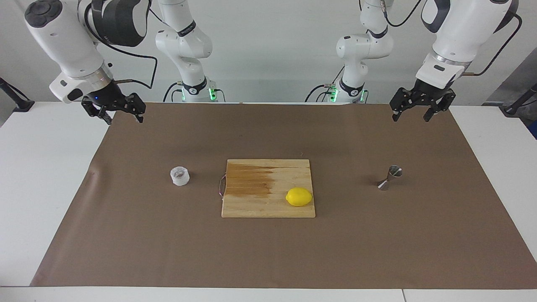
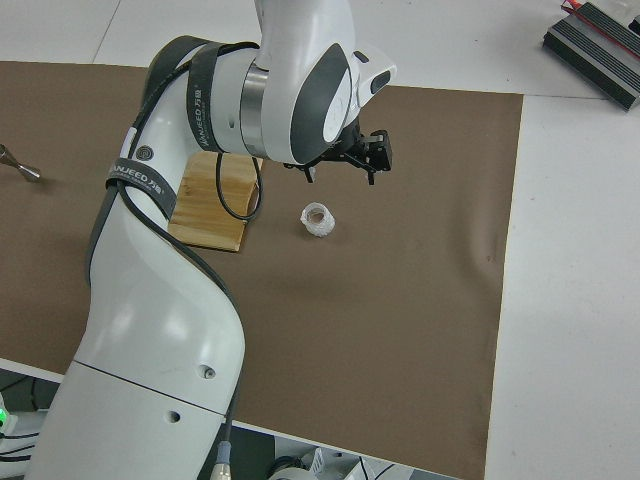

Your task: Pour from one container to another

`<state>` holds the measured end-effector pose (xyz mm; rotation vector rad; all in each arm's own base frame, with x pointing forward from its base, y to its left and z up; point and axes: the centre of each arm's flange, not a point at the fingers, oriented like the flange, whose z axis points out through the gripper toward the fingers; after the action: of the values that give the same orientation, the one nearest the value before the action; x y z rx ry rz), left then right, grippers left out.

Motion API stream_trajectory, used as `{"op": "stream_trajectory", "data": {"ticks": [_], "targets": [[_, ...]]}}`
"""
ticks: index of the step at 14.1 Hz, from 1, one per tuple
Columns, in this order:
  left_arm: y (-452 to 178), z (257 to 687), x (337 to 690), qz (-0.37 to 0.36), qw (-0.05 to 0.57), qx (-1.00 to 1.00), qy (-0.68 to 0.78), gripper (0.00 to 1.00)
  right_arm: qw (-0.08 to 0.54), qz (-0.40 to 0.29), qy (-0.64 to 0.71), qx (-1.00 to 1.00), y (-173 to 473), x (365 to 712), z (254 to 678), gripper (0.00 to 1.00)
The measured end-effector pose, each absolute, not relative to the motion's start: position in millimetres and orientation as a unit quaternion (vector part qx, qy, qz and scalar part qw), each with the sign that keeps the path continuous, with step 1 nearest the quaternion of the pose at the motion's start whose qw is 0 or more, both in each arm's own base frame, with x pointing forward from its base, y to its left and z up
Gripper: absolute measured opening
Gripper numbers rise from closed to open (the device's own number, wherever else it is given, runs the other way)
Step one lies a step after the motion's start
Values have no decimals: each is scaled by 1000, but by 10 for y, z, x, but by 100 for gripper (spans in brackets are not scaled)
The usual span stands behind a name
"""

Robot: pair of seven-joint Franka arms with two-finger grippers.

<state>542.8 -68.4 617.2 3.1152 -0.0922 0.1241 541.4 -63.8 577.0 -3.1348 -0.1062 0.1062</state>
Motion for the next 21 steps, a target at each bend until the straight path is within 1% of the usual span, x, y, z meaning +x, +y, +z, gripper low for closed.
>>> {"op": "stream_trajectory", "data": {"ticks": [2, 5, 8, 10, 14, 17, 19, 21], "targets": [[-620, 6031, 5452, 32, 26, 999, -19, 100, 2, 34, -34, -999, -638, 5414, 5770, 100], [-394, 5676, 5499, -8, 72, 997, 17, 100, 2, 34, -34, -999, -638, 5414, 5770, 100], [-100, 5120, 5536, -111, 133, 982, 81, 100, 2, 34, -34, -999, -638, 5414, 5770, 100], [69, 4852, 5579, -156, 167, 964, 133, 100, 2, 34, -34, -999, -638, 5414, 5770, 100], [179, 4518, 5554, -244, 227, 923, 191, 100, 2, 34, -34, -999, -638, 5414, 5770, 100], [251, 4334, 5631, -307, 278, 870, 267, 100, 2, 34, -34, -999, -638, 5414, 5770, 100], [331, 4217, 5710, -339, 288, 834, 326, 100, 2, 34, -34, -999, -638, 5414, 5770, 100], [458, 4131, 5822, -353, 295, 808, 370, 100, 2, 34, -34, -999, -638, 5414, 5770, 100]]}}
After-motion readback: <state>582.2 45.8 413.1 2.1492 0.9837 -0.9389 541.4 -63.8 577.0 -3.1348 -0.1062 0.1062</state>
